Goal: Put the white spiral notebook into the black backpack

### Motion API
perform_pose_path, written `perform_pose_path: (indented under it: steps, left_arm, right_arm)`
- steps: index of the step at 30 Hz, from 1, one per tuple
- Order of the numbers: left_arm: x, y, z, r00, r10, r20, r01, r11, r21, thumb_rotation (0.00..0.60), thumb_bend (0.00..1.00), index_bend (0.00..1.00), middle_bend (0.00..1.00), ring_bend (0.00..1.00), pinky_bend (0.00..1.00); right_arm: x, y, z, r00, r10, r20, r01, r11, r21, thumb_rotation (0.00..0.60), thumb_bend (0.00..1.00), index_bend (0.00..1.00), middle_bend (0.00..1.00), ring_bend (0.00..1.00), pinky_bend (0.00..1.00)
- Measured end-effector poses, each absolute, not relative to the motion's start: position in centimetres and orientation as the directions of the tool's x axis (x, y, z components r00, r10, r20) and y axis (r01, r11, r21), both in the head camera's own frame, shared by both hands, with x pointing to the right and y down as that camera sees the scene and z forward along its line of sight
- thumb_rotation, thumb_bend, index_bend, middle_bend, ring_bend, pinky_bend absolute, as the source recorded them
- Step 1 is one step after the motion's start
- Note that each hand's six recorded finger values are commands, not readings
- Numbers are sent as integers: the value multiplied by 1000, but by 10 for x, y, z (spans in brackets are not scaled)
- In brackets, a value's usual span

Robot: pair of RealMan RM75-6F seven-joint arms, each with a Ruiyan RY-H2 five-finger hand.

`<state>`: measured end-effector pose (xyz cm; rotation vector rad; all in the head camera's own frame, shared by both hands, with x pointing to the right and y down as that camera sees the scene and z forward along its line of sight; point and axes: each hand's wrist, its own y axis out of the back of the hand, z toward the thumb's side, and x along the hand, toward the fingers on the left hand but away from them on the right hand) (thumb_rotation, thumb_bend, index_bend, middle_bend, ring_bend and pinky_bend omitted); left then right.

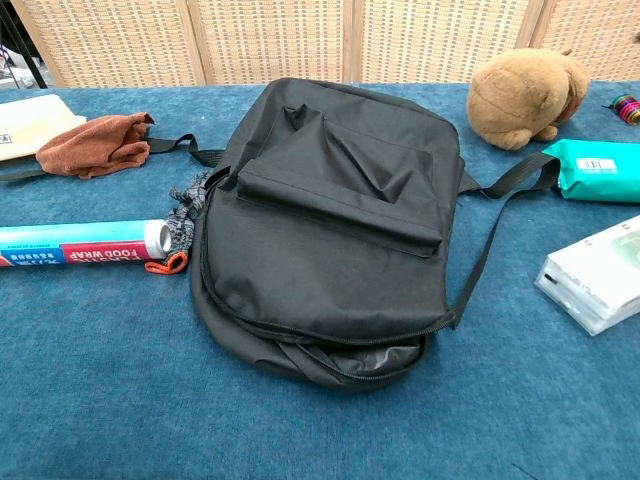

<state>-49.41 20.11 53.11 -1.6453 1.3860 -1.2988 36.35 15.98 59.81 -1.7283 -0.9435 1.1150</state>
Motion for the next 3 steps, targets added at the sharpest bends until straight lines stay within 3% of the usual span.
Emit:
perform_pose_path:
  steps: [3]
  left_arm:
    - [-502,206,527,-70,-952,298,-343,-258,-903,511,0,0,0,0,0]
  right_arm:
    - [375,168,595,278,916,-290,184,-347,-920,600,0,0,0,0,0]
